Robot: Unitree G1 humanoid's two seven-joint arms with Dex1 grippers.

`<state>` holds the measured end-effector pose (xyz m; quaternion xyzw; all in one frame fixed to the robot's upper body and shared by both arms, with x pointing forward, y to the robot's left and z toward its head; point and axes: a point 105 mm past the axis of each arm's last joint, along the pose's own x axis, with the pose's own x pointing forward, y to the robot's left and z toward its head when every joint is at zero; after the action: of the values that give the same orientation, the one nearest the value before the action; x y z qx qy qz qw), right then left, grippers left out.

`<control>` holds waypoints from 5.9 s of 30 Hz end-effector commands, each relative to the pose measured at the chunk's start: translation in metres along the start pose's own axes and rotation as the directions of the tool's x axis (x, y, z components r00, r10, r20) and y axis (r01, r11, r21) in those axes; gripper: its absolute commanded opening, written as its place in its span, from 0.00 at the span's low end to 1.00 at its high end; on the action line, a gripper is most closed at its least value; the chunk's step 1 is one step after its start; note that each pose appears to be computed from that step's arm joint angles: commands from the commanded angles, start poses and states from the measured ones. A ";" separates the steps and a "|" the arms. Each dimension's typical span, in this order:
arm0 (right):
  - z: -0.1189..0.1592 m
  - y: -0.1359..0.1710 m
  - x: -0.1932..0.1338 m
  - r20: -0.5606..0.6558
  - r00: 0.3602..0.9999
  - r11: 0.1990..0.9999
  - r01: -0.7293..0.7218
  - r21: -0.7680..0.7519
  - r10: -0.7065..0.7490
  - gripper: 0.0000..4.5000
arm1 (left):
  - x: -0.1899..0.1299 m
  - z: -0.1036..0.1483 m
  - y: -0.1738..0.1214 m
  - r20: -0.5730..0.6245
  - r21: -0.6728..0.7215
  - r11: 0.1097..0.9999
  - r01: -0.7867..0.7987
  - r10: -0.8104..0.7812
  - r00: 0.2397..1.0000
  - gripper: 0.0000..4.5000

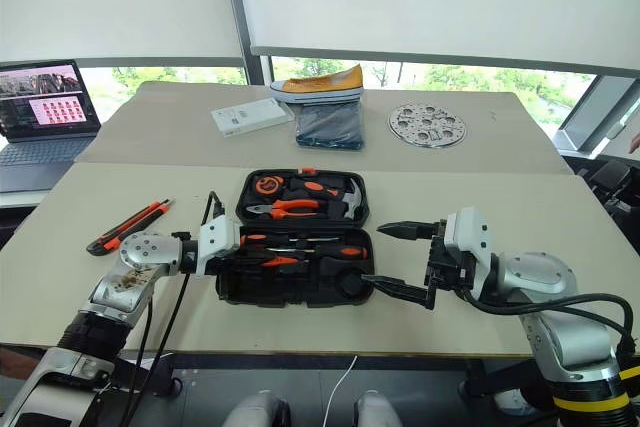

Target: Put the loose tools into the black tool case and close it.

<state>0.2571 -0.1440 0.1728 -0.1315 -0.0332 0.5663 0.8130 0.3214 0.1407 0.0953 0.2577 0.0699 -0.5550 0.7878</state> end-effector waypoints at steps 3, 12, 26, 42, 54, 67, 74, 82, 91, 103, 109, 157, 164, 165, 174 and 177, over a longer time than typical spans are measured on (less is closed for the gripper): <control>0.008 -0.003 0.000 0.041 0.999 0.999 0.006 -0.043 -0.005 1.00 | -0.021 -0.005 -0.002 0.057 -0.060 0.995 -0.085 0.089 0.994 0.02; 0.008 -0.003 0.008 0.209 0.975 0.984 0.106 -0.144 -0.075 1.00 | -0.136 -0.010 0.005 0.176 -0.295 0.779 -0.553 0.613 0.770 0.59; 0.005 0.009 0.005 0.306 0.950 0.991 0.091 -0.096 -0.058 1.00 | -0.278 -0.090 -0.078 -0.255 -0.398 0.156 -0.904 0.928 0.272 0.99; 0.014 0.012 0.024 0.303 0.953 0.988 0.061 -0.139 -0.016 1.00 | -0.226 -0.092 0.055 -0.374 -0.478 0.374 -0.795 0.733 0.569 0.99; 0.014 0.014 0.017 0.290 0.956 0.986 0.095 -0.137 -0.052 1.00 | -0.192 -0.103 0.098 -0.508 -0.446 0.448 -0.775 0.586 0.631 0.99; 0.017 0.013 0.012 0.277 0.959 0.984 0.101 -0.144 -0.058 1.00 | -0.188 -0.083 0.092 -0.318 -0.518 0.576 -0.633 0.557 0.767 0.34; 0.013 0.007 -0.002 0.216 0.975 0.982 0.084 -0.171 -0.046 1.00 | -0.139 0.002 0.060 0.072 -0.310 0.927 -0.211 0.244 0.967 0.34; 0.003 -0.001 -0.039 0.044 0.999 0.983 0.033 -0.181 -0.026 1.00 | -0.060 0.069 -0.012 0.058 -0.126 0.970 0.209 -0.203 0.977 0.34; 0.006 0.007 -0.040 0.037 0.999 0.987 0.045 -0.156 -0.039 1.00 | -0.008 0.055 -0.029 -0.123 -0.052 0.978 0.200 -0.205 0.971 0.34; 0.006 0.015 -0.033 0.053 0.996 0.987 0.081 -0.142 -0.074 1.00 | 0.007 0.039 -0.039 -0.150 -0.016 0.973 0.230 -0.230 0.962 0.34; 0.006 0.016 -0.032 0.055 0.995 0.987 0.088 -0.136 -0.081 1.00 | 0.010 0.030 -0.037 -0.185 0.035 0.970 0.240 -0.230 0.955 0.34; -0.004 0.015 -0.027 0.070 0.990 0.988 0.130 -0.085 -0.124 1.00 | 0.020 -0.006 -0.060 -0.087 -0.056 0.964 0.260 -0.264 0.961 0.02; -0.004 0.013 -0.028 0.075 0.987 0.985 0.151 -0.089 -0.144 1.00 | 0.029 0.005 -0.050 0.038 -0.071 0.987 0.141 -0.139 0.990 0.02; -0.004 0.011 -0.030 0.075 0.985 0.983 0.161 -0.091 -0.154 1.00 | 0.028 0.015 -0.042 0.104 -0.083 0.992 0.099 -0.090 0.990 0.02; -0.023 0.011 -0.097 -0.019 0.914 0.912 0.403 -0.070 -0.405 1.00 | -0.031 0.048 -0.012 0.395 -0.055 0.998 -0.023 0.043 0.918 0.67; -0.046 0.029 -0.132 -0.118 0.847 0.855 0.514 -0.067 -0.518 1.00 | -0.062 0.025 -0.016 0.352 -0.103 0.994 -0.025 0.060 0.934 0.88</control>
<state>0.2025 -0.2491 0.1312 -0.1364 -0.0173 0.3526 0.9256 0.2847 0.1599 0.1323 0.1204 -0.0474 -0.5746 0.8081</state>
